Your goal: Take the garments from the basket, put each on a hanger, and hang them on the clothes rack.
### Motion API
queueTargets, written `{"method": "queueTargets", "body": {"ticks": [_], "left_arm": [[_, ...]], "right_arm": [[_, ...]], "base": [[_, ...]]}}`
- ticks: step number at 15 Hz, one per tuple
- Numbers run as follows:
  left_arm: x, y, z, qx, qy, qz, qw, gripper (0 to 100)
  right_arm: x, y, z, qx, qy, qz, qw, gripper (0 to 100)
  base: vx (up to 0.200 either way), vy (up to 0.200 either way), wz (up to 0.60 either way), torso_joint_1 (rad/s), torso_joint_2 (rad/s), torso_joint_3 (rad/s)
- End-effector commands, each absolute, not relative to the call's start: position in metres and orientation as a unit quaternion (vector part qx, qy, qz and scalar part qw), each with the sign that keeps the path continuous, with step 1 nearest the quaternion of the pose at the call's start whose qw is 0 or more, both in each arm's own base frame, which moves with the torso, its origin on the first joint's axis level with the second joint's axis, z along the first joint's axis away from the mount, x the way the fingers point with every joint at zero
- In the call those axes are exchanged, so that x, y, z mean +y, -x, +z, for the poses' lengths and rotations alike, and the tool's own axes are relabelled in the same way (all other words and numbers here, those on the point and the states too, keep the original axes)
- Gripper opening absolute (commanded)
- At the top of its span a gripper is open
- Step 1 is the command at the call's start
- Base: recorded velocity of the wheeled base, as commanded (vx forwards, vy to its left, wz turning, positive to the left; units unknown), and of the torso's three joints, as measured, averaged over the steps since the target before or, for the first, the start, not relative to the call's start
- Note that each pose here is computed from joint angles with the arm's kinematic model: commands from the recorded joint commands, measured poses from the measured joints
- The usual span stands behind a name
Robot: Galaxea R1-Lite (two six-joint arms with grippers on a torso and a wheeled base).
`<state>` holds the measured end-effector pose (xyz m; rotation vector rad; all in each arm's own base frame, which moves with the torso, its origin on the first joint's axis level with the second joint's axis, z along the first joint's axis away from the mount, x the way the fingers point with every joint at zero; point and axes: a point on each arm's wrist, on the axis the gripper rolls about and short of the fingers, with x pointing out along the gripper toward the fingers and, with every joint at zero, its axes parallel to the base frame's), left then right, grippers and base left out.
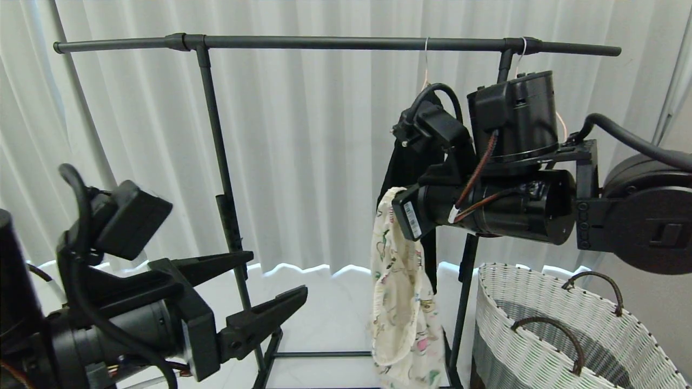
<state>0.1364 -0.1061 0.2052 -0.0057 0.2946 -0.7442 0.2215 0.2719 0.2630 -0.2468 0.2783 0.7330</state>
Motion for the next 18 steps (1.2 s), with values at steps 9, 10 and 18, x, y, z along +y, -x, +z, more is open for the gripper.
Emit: {"method": "queueTargets", "body": {"ticks": [9,10,18], "left_arm": [[-0.139,-0.154,0.163,0.261,0.007,-0.373,0.89,100],[-0.141,-0.156,0.157,0.274,0.002,-0.37,0.888,100],[-0.15,-0.172,0.116,0.353,-0.026,-0.335,0.873,100]], "right_arm": [[0.318,-0.172,0.259,0.136,0.124,0.441,0.878,0],[0.319,-0.169,0.263,0.132,0.122,0.445,0.877,0],[0.306,-0.164,0.278,0.131,0.121,0.442,0.879,0]], "base": [[0.0,0.0,0.0,0.0,0.0,0.0],[0.0,0.0,0.0,0.0,0.0,0.0],[0.0,0.0,0.0,0.0,0.0,0.0]]}}
